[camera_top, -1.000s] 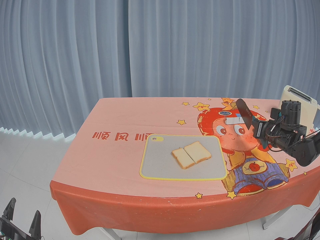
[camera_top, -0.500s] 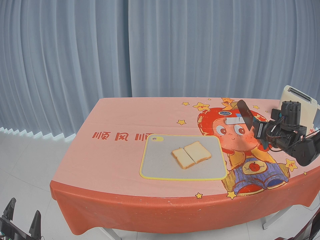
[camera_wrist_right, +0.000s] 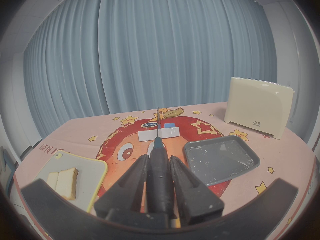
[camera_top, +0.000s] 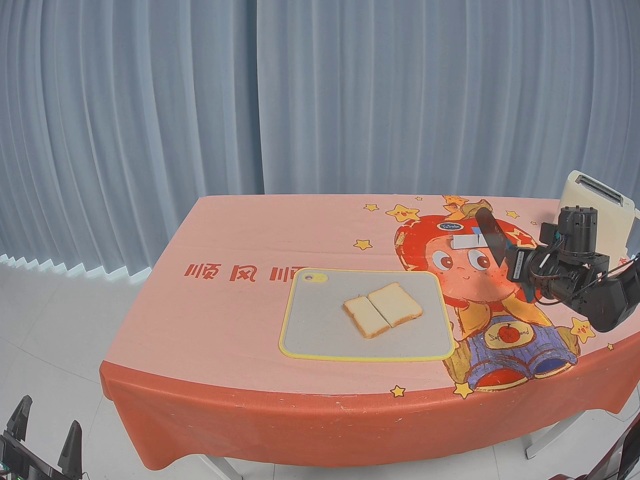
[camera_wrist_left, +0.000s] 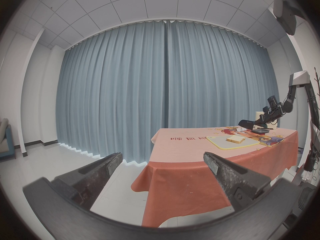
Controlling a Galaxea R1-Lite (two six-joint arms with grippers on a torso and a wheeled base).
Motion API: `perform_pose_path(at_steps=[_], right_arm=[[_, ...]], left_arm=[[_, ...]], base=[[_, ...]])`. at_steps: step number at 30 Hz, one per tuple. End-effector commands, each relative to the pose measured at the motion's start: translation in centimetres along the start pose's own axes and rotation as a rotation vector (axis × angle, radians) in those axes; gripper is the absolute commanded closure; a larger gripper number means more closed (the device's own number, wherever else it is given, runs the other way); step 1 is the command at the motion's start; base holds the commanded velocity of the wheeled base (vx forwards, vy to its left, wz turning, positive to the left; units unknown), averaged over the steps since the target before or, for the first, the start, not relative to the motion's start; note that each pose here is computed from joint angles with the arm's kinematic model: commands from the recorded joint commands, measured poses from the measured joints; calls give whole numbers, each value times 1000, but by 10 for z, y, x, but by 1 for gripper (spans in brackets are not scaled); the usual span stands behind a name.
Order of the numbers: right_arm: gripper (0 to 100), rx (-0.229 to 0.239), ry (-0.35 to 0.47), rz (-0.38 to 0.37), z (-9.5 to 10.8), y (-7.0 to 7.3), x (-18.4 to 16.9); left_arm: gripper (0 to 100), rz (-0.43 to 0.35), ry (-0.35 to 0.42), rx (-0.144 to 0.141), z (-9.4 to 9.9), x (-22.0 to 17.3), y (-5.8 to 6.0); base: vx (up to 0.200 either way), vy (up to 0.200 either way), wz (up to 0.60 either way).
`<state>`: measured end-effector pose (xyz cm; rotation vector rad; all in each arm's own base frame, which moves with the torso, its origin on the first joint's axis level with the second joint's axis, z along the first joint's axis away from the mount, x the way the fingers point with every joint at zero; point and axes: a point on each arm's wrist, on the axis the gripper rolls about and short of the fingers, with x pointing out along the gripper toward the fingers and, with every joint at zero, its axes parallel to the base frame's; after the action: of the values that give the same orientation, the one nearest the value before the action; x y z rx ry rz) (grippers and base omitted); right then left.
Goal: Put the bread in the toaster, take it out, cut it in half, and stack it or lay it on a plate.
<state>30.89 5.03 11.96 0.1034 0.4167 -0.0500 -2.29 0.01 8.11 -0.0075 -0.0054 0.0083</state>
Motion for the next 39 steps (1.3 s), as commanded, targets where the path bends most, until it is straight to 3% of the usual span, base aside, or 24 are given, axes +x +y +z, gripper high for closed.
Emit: perform_pose_path(at_steps=[1,39], right_arm=[[100,-1,9,-3,-2,0,4],[100,-10,36,0,-10,2,9]], left_arm=[[0,1,7,0,-5,1,0],[0,-1,7,0,-5,1,0]], base=[[0,0,0],[0,0,0]])
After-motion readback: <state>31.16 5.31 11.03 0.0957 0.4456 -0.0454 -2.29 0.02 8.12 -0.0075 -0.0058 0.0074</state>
